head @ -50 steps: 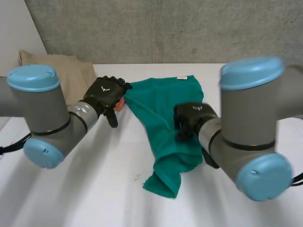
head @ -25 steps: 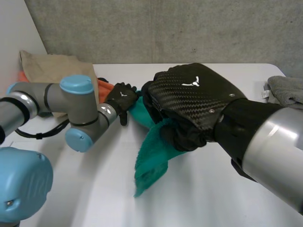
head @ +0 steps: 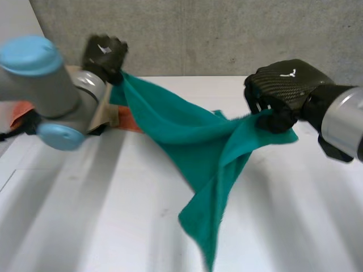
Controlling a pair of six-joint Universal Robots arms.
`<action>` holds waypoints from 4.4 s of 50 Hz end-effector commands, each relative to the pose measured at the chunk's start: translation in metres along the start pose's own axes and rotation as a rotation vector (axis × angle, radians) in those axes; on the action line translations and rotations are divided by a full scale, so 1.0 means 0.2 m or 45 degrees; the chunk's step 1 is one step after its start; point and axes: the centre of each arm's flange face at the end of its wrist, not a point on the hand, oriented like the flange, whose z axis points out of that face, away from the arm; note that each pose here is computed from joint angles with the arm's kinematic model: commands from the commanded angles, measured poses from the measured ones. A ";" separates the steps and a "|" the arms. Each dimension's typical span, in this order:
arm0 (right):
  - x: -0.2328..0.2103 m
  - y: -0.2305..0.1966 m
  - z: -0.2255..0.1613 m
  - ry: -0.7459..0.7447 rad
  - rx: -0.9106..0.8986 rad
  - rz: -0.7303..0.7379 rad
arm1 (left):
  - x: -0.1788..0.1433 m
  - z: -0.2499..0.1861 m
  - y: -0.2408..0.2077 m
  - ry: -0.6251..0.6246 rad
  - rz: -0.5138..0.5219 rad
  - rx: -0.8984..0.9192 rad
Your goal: Fold the laundry.
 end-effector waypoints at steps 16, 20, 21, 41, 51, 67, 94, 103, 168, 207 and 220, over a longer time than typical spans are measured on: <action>0.13 0.20 0.55 0.257 0.307 -0.499 | -0.17 -0.32 0.01 0.036 -0.028 -0.154; 0.06 0.39 0.57 0.171 0.168 -0.463 | -0.05 -0.36 0.17 0.138 -0.049 -0.271; 0.03 0.46 0.58 0.144 0.120 -0.451 | -0.01 -0.37 0.24 0.176 -0.052 -0.313; 0.55 -0.14 0.91 0.811 0.912 -0.570 | -0.32 0.18 -0.50 -0.366 0.078 0.569; 0.51 0.06 0.90 0.579 0.857 -0.441 | -0.19 0.01 -0.32 -0.223 0.007 0.345; 0.22 1.01 0.67 0.111 0.264 -0.335 | 0.27 -0.52 0.49 0.189 -0.033 -0.325; 0.45 0.53 0.57 0.105 -0.369 0.443 | 0.23 -0.59 0.44 0.233 -0.015 -0.312; 0.48 0.65 0.70 0.080 -0.559 0.437 | 0.20 -0.57 0.43 0.210 -0.010 -0.299; 0.63 -0.33 0.64 0.785 0.797 -0.297 | -0.38 0.06 -0.59 -0.345 0.171 0.638; 0.28 1.02 0.57 0.313 -0.136 -0.173 | 0.14 -0.63 0.61 0.205 -0.024 -0.400; 0.31 1.05 0.57 0.333 -0.194 -0.153 | -0.01 -0.67 0.69 0.186 -0.284 -0.581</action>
